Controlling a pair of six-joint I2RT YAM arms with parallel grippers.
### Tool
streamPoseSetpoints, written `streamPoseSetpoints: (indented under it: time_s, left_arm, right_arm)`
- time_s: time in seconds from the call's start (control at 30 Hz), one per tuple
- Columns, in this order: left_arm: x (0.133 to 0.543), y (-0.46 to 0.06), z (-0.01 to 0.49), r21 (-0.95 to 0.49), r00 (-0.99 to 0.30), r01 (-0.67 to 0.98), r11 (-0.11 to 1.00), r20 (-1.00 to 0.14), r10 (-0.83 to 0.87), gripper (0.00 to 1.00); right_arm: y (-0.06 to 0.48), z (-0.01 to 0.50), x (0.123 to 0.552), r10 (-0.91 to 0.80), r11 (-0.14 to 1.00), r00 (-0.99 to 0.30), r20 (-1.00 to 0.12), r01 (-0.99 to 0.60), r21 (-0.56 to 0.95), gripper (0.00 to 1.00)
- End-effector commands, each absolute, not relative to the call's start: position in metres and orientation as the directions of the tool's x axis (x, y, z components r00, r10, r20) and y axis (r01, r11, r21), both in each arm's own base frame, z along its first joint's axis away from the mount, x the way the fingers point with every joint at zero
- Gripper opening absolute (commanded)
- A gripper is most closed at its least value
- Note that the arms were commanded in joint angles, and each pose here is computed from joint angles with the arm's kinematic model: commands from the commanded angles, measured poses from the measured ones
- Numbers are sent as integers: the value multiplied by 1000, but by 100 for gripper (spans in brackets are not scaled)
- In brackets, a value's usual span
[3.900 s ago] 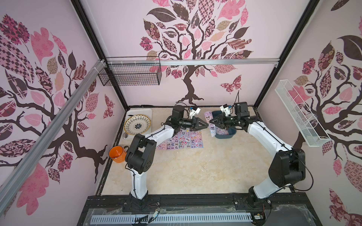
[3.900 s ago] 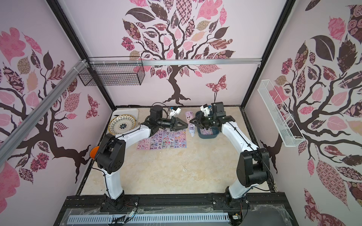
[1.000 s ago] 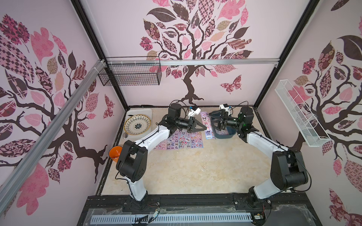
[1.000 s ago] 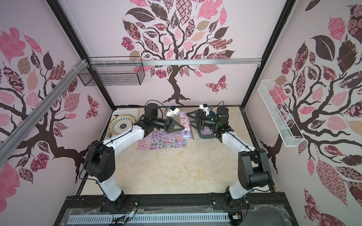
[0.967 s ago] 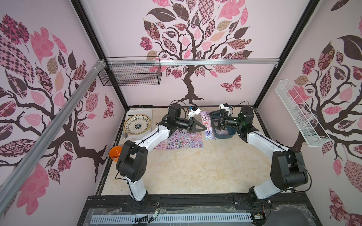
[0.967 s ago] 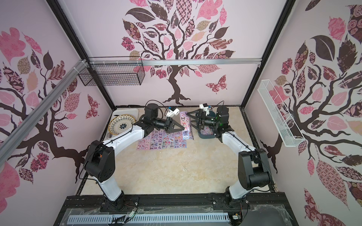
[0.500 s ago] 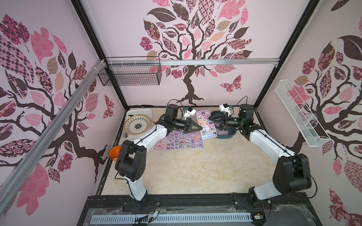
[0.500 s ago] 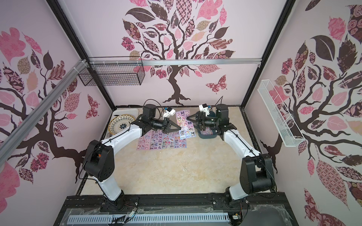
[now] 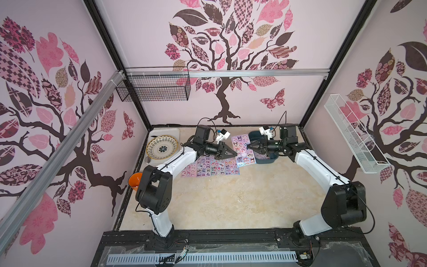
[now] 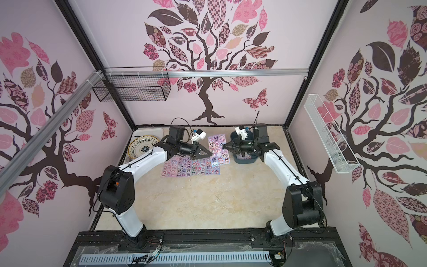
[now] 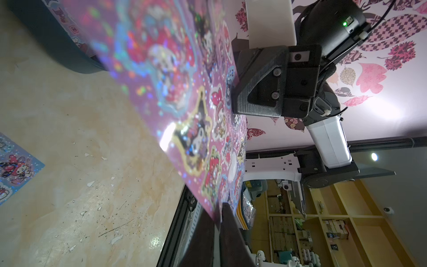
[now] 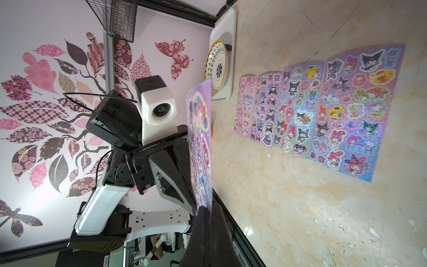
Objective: Take the stickers out of the storage box
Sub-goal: Move the storage box to the center of the board.
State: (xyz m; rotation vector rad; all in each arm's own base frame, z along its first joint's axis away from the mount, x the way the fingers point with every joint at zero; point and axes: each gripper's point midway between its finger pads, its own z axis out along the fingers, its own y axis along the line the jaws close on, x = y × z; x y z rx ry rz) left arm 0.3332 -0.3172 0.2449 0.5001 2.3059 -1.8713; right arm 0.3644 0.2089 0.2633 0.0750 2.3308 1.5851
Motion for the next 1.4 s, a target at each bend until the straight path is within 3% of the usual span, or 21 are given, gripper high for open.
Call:
streamPoseSetpoints:
  time_s: [0.0, 0.2, 0.6, 0.97, 1.37]
  left_arm:
    - [350, -301, 224, -922, -953, 297, 249, -269, 139, 21]
    - [367, -280, 196, -910, -971, 240, 338, -226, 81, 23]
    - [368, -276, 187, -902, -971, 239, 360, -225, 81, 24]
    - [367, -274, 188, -901, -971, 237, 362, -224, 80, 24]
    - [365, -274, 189, -901, -971, 240, 362, -226, 82, 24]
  right_arm:
    - [200, 249, 383, 236, 472, -933, -271, -133, 871, 0]
    - [200, 217, 427, 243, 541, -931, -272, -103, 835, 0]
    - [190, 139, 509, 240, 697, -933, -269, -27, 716, 0]
    - [156, 81, 521, 275, 757, -938, -211, 76, 649, 0]
    - [116, 65, 512, 305, 803, -928, -212, 131, 582, 0]
